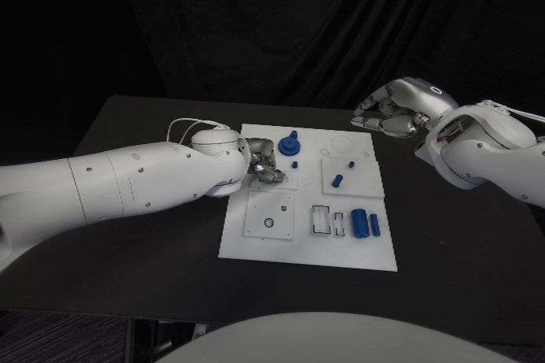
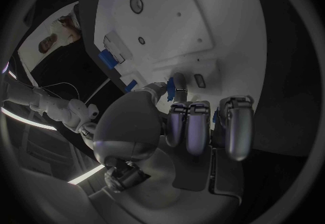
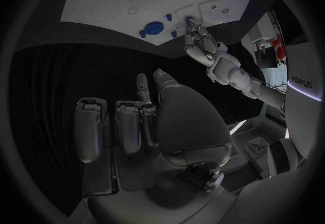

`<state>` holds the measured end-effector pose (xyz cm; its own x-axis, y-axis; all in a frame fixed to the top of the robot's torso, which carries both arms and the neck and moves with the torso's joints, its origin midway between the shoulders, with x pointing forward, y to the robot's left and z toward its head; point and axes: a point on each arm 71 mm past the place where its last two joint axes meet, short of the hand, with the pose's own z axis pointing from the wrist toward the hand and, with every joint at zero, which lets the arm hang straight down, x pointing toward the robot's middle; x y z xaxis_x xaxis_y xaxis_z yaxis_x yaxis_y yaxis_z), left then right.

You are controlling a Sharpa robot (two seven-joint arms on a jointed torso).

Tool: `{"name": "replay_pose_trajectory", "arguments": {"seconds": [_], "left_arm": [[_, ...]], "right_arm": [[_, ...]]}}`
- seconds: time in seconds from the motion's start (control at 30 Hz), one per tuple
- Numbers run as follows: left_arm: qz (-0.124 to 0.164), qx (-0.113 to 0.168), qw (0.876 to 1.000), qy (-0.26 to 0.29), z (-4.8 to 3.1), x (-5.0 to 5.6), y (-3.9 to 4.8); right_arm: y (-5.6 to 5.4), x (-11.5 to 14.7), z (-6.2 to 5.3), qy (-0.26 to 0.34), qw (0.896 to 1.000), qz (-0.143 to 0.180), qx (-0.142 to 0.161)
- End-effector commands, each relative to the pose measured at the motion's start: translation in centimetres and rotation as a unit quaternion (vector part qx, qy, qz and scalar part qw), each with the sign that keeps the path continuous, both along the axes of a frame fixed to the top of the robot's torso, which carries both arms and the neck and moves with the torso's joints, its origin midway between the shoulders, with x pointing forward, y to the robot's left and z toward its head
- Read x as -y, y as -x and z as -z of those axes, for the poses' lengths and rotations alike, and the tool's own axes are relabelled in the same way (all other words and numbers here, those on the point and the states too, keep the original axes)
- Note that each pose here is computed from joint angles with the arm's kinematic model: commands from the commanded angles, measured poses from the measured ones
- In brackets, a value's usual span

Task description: Assemble the parts on the task board

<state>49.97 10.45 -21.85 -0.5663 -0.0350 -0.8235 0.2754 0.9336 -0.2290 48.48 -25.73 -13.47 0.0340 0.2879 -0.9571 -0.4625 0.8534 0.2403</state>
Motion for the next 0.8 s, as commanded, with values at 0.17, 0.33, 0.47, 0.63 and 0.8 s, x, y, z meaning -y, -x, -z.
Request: {"name": "replay_pose_trajectory", "arguments": {"seconds": [0.17,0.33,0.47,0.63,0.8], "left_arm": [[0.007,0.006,1.000,0.013,-0.12,0.15,0.61],[0.006,0.005,1.000,0.013,-0.15,0.03,0.81],[0.003,0.004,1.000,0.011,-0.13,-0.14,0.81],[0.001,0.000,1.000,0.005,-0.04,-0.27,0.77],[-0.002,-0.004,1.000,-0.004,0.08,-0.40,0.65]], "right_arm": [[-0.04,0.26,0.18,0.004,1.000,0.010,-0.006],[-0.04,0.34,0.21,0.004,1.000,0.012,-0.007],[-0.04,0.37,0.23,0.005,1.000,0.012,-0.008],[-0.07,0.37,0.26,0.006,1.000,0.013,-0.010],[-0.08,0.30,0.32,0.007,1.000,0.013,-0.012]]}}
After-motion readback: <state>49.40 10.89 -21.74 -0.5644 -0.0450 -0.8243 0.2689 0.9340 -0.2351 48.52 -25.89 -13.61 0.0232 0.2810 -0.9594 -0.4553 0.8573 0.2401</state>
